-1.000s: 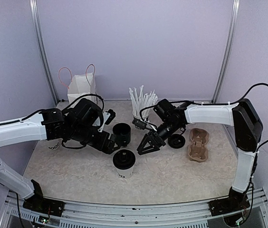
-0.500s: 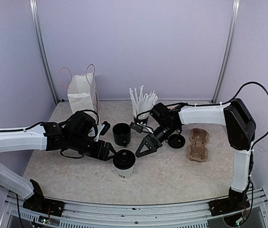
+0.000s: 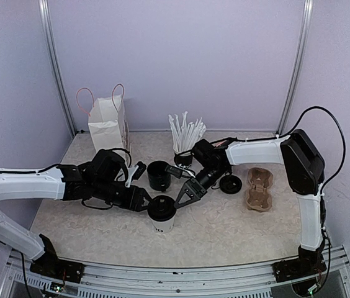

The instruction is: Pack the takeout coffee

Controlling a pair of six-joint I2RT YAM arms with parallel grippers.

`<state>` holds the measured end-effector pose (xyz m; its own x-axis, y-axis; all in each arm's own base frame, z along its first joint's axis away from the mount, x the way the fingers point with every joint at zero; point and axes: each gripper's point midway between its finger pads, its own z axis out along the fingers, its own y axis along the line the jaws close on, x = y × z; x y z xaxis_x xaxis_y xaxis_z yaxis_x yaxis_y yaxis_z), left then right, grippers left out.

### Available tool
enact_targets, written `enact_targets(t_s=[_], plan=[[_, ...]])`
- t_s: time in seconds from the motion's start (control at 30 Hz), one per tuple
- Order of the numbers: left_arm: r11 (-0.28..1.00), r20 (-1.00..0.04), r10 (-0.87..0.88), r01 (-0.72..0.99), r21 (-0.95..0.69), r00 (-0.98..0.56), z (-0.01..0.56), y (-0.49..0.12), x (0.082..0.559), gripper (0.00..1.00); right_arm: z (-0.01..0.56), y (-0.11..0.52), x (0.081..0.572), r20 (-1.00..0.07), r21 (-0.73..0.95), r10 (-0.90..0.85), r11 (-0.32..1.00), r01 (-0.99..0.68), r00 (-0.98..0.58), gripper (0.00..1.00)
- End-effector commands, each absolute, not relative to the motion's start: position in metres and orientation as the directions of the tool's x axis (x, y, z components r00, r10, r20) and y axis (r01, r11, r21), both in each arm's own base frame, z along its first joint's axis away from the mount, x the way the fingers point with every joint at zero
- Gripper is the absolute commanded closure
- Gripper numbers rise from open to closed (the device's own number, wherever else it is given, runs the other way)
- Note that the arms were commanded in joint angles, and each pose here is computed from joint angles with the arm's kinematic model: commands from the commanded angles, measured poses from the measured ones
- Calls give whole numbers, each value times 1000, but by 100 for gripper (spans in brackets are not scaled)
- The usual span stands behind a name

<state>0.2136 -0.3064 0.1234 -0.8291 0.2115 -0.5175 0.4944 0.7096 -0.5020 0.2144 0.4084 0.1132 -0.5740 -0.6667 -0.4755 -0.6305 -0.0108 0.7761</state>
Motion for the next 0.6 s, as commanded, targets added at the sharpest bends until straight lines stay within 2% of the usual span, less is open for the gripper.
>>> enact_targets(t_s=[0.0, 0.13, 0.37, 0.47, 0.57], plan=[[714, -478, 220, 474, -515, -850, 105, -301, 210, 51, 105, 414, 212, -436, 806, -676, 0, -591, -594, 46], [731, -444, 222, 449, -513, -868, 89, -292, 203, 55, 91, 413, 216, -400, 807, -684, 54, -588, -611, 49], [778, -363, 218, 386, -496, -906, 56, -275, 193, 61, 30, 395, 228, -265, 731, -717, 287, -620, -645, 59], [794, -325, 208, 353, -495, -923, 43, -269, 190, 62, 21, 393, 228, -238, 728, -721, 311, -611, -651, 60], [790, -321, 210, 353, -501, -924, 41, -271, 190, 62, 31, 398, 226, -264, 750, -719, 266, -605, -643, 61]])
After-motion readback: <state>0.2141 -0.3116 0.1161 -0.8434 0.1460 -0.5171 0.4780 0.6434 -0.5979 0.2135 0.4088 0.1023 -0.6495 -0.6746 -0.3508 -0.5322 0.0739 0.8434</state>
